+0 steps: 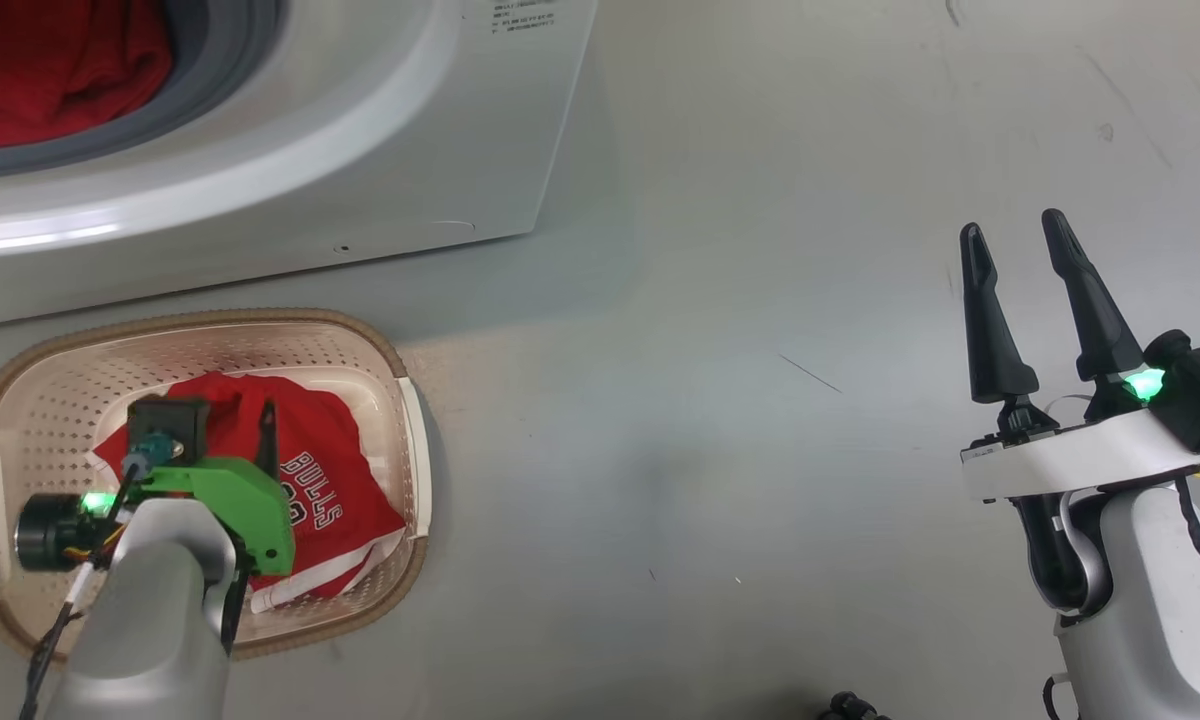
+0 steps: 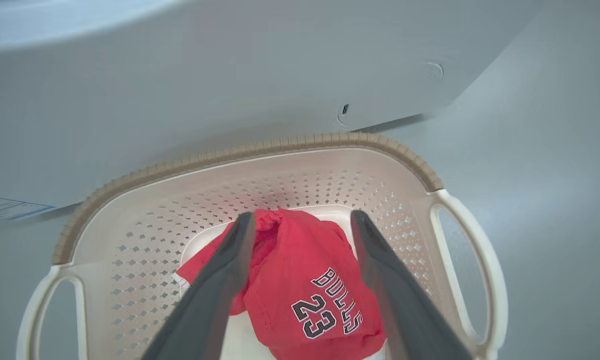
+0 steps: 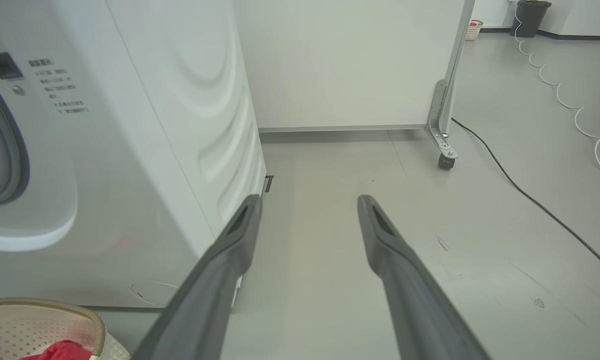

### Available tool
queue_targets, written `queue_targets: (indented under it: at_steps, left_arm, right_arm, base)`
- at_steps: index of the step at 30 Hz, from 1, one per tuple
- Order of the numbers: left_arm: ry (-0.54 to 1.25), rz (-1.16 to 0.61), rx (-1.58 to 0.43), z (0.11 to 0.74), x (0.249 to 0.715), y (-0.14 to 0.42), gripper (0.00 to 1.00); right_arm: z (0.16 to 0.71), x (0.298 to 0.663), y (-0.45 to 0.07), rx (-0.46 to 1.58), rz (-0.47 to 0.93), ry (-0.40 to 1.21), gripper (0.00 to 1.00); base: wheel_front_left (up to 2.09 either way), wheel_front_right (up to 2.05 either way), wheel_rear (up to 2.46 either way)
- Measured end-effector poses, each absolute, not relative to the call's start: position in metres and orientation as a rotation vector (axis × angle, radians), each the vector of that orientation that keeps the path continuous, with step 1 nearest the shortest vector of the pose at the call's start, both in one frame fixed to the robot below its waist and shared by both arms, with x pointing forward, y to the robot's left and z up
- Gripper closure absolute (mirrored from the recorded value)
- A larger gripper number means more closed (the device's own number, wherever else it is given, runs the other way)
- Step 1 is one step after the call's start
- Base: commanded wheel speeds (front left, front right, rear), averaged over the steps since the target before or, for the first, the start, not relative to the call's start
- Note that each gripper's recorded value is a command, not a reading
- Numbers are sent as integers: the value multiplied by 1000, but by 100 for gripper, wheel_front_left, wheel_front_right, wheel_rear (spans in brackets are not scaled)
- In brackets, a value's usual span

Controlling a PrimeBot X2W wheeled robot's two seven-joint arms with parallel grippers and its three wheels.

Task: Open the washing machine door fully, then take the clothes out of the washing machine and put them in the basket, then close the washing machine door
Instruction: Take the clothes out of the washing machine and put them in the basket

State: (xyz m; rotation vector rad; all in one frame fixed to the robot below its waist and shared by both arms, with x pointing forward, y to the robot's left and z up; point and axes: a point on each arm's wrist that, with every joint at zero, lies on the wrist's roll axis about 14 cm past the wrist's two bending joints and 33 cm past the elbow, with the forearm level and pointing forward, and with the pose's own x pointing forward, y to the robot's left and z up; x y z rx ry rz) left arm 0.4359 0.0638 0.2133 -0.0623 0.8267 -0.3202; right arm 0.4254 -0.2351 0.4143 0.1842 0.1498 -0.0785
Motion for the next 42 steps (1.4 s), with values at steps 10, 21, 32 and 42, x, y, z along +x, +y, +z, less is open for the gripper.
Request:
queue_targets:
  at_steps: [10, 21, 32, 42]
  left_arm:
    - [567, -339, -97, 282, 476, 55, 0]
    - [352, -319, -121, 362, 496, 66, 0]
    - [135, -262, -167, 442, 486, 90, 0]
    - [64, -199, -194, 466, 456, 114, 0]
  right_arm:
    - [434, 429, -225, 196, -44, 95, 0]
    - [454, 422, -208, 212, 7, 50, 0]
    - [471, 405, -193, 225, 48, 17, 0]
    - [486, 391, -186, 228, 67, -20, 0]
  base:
    - [0, 0, 0]
    - [0, 0, 0]
    - [0, 0, 0]
    - [0, 0, 0]
